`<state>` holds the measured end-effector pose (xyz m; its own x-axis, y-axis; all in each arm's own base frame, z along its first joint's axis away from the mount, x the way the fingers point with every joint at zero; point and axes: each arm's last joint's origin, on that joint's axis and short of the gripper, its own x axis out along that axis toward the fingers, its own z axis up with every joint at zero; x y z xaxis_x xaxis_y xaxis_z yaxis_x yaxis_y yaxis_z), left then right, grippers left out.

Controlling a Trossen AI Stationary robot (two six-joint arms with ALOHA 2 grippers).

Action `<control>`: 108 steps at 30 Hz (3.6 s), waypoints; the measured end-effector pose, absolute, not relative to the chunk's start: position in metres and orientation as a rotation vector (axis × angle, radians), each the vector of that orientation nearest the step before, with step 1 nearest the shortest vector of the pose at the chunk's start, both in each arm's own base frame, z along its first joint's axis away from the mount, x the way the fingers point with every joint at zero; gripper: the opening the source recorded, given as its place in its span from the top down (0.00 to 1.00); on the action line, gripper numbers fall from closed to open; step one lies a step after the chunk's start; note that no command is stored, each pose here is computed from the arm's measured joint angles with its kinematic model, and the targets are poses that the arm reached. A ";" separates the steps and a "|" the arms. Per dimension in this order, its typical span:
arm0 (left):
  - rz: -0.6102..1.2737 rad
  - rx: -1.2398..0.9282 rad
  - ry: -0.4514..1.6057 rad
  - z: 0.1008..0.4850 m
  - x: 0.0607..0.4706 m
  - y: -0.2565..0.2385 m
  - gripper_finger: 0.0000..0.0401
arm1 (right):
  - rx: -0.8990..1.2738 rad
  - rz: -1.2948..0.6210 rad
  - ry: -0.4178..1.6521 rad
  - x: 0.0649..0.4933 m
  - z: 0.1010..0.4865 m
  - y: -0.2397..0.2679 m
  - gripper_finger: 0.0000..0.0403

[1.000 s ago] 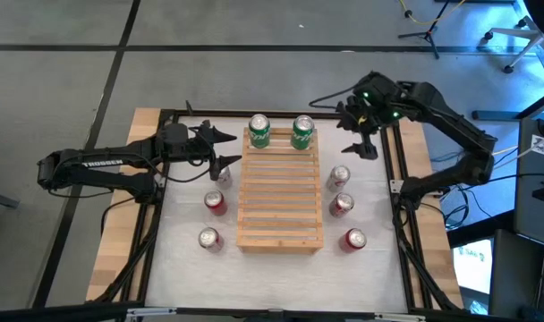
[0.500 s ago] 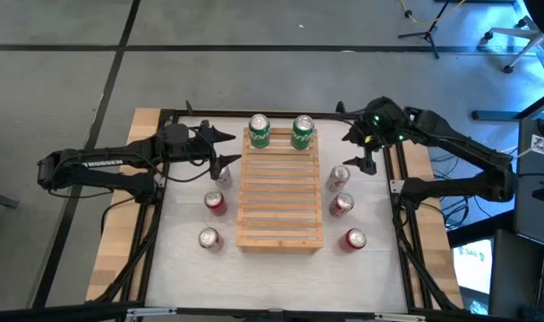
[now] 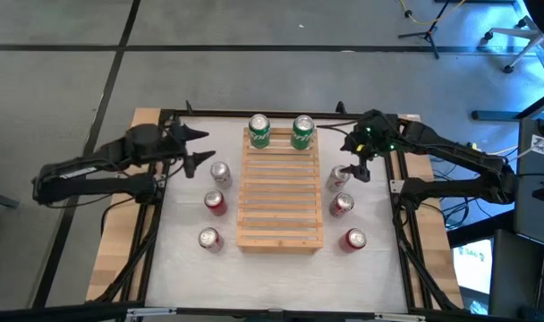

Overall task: Place canned beverage on shelf
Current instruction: Put the left red and silver soda can on the shelf

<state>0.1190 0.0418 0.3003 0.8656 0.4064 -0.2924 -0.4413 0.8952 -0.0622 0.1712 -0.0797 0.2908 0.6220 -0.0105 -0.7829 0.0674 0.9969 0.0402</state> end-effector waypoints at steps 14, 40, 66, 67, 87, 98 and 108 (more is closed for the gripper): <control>0.505 -0.254 0.498 0.276 0.132 0.047 0.20 | 0.044 -0.055 0.846 0.175 0.294 -0.082 0.07; 0.578 -0.450 0.721 0.237 0.176 0.042 0.20 | 0.044 -0.053 0.847 0.175 0.294 -0.082 0.07; 0.613 -0.334 0.888 0.213 0.192 0.035 0.20 | 0.082 -0.070 0.847 0.175 0.294 -0.082 0.07; 0.608 -0.323 0.892 0.213 0.192 0.035 0.20 | 0.082 -0.070 0.847 0.175 0.294 -0.082 0.07; 0.385 -0.136 0.960 0.213 0.193 0.033 0.28 | 0.082 -0.070 0.847 0.175 0.294 -0.082 0.07; 0.323 -0.080 0.975 0.213 0.193 0.032 0.22 | 0.083 -0.071 0.846 0.175 0.294 -0.082 0.07; 0.331 -0.079 0.954 0.213 0.195 0.033 0.19 | 0.083 -0.071 0.846 0.175 0.294 -0.082 0.07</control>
<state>0.1950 0.0326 0.2133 0.5327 0.2427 -0.8108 -0.3116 0.9469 0.0787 0.1751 -0.0816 0.2940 0.6606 -0.0294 -0.7501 0.0953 0.9944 0.0449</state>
